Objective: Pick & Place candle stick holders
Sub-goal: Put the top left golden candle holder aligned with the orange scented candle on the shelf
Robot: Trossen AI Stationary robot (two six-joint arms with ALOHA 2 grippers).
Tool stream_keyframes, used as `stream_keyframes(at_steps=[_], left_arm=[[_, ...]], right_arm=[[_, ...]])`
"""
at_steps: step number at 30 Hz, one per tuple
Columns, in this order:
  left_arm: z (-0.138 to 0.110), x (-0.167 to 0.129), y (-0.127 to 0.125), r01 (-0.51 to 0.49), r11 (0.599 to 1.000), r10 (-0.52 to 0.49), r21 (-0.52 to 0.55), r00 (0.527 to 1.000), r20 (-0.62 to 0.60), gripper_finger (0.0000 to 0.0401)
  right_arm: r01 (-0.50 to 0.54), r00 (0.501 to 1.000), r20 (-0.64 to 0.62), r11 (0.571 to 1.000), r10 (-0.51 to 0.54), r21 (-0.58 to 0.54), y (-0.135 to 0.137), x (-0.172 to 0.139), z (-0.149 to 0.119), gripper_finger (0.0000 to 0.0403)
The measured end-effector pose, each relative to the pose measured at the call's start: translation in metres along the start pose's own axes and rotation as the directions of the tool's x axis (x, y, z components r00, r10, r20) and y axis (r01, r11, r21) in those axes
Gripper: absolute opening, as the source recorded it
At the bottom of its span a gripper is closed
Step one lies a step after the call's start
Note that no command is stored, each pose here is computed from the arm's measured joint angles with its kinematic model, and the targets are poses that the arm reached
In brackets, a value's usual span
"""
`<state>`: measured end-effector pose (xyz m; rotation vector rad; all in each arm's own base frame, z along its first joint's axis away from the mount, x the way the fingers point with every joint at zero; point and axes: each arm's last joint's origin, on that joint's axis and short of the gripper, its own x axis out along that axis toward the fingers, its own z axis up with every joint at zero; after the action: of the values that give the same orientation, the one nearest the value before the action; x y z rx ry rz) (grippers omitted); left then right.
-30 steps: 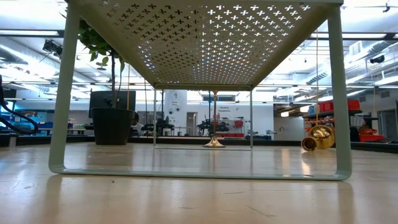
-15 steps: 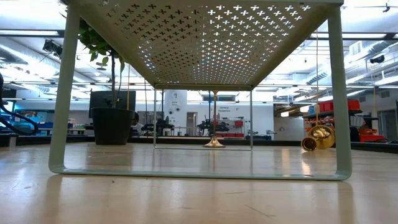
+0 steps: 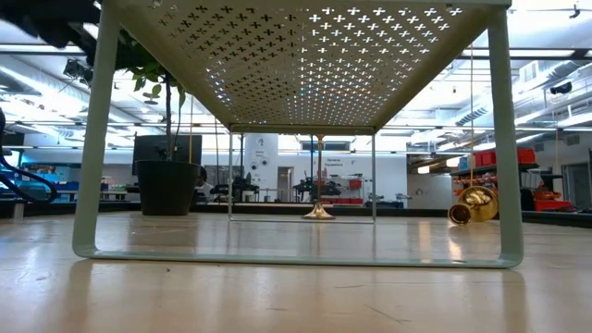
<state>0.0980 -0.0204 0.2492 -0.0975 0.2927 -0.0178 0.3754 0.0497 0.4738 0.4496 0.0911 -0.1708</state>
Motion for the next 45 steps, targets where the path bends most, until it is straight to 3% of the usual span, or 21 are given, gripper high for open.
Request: stream_keyframes(at_steps=[5,8,13,34,38,41,45], left_arm=[[-0.018,0.0,0.005,-0.056,0.998,0.057,-0.012,0.991,0.12,0.04],[-0.032,0.002,0.008,-0.07,0.997,0.073,-0.023,0.989,0.128,0.04],[-0.044,0.004,0.006,0.047,0.998,-0.042,-0.031,0.988,0.151,0.04],[-0.044,0.004,0.006,0.044,0.999,-0.039,-0.032,0.987,0.155,0.0399],[-0.044,0.004,0.006,0.044,0.999,-0.039,-0.032,0.987,0.155,0.0399],[-0.044,0.004,0.006,0.044,0.999,-0.039,-0.032,0.987,0.155,0.0399],[-0.044,0.004,0.006,0.044,0.998,-0.039,-0.032,0.987,0.155,0.0399]], right_arm=[[0.0,1.0,0.0,1.0,0.0,0.0,0.0,0.0,0.0,0.0388],[0.0,1.0,0.0,1.0,0.0,0.0,0.0,0.0,0.0,0.0388],[0.0,1.0,0.0,1.0,0.0,0.0,0.0,0.0,0.0,0.0388],[0.0,1.0,0.001,1.0,0.0,-0.007,0.0,0.0,0.0,0.0388],[-0.039,0.998,0.051,0.999,0.037,0.027,0.003,0.0,0.005,0.0388],[0.009,1.0,-0.013,0.99,-0.011,-0.14,-0.004,0.003,0.0,0.0388],[0.201,0.955,-0.152,0.934,-0.254,-0.295,-0.033,0.005,-0.014,0.0388]])
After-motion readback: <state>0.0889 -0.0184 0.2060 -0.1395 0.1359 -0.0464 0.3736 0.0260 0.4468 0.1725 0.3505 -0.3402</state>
